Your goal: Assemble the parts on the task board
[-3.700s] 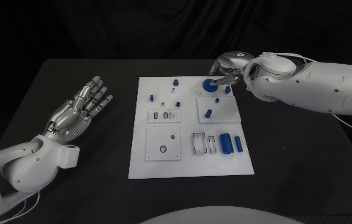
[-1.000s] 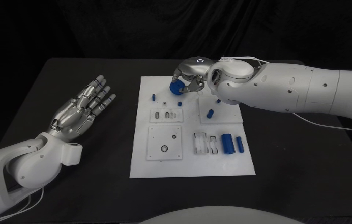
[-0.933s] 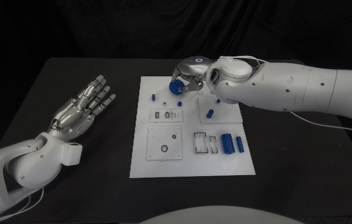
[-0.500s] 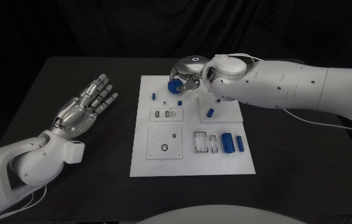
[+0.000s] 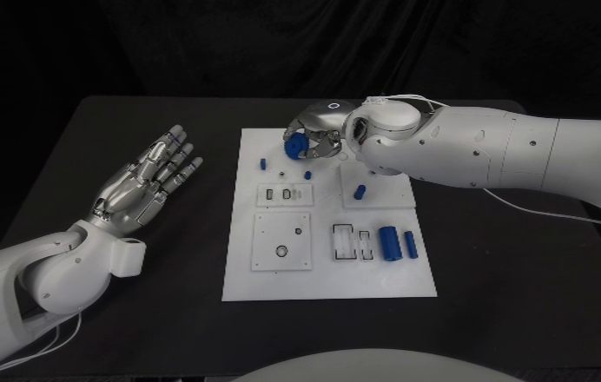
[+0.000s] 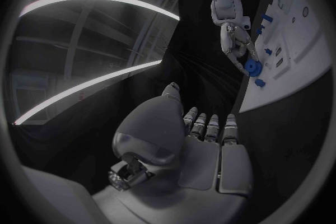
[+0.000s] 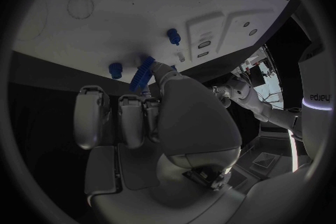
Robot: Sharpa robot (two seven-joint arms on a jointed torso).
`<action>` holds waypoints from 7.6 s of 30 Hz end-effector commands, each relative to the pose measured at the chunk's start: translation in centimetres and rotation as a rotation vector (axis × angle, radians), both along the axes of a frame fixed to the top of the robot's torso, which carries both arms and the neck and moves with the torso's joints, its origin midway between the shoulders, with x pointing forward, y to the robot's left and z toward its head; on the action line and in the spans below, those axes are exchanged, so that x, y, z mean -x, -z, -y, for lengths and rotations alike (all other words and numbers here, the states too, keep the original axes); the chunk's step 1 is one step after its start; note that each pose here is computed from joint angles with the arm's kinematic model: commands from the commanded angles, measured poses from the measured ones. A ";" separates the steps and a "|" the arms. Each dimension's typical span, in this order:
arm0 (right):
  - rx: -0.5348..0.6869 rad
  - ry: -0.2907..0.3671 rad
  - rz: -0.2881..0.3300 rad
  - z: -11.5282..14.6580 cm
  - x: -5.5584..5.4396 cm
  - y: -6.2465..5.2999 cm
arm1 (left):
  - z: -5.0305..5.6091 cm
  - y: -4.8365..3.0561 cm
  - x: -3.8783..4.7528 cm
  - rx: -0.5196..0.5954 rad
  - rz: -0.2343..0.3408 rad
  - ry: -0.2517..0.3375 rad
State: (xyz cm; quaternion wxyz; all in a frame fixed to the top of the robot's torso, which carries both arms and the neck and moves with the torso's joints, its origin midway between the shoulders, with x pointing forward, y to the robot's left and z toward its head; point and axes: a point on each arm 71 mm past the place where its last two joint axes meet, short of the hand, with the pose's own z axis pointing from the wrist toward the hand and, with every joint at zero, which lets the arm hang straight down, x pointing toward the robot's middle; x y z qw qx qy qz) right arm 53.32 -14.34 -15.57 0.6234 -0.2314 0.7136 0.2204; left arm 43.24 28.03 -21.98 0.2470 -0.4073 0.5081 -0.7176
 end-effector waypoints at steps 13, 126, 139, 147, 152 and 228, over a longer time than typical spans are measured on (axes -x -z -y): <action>0.005 0.019 -0.004 1.1 0.4 0.3 | -0.3 -0.75 -0.05 0.066 0.078 -0.028; -0.128 0.454 0.081 20.6 6.3 0.7 | 0.3 -0.56 -0.23 0.066 0.068 -0.010; -0.114 0.450 0.053 20.3 6.2 2.0 | 0.3 -0.56 -0.20 0.065 0.066 -0.008; -0.108 0.442 0.048 20.0 5.7 2.5 | 0.2 -0.54 -0.21 0.065 0.064 -0.007; -0.105 0.436 0.046 19.8 5.5 2.7 | 0.2 -0.51 -0.25 0.063 0.063 -0.006; -0.089 0.086 0.000 -0.7 9.0 3.0 | 0.6 -0.15 -0.49 0.051 0.040 0.014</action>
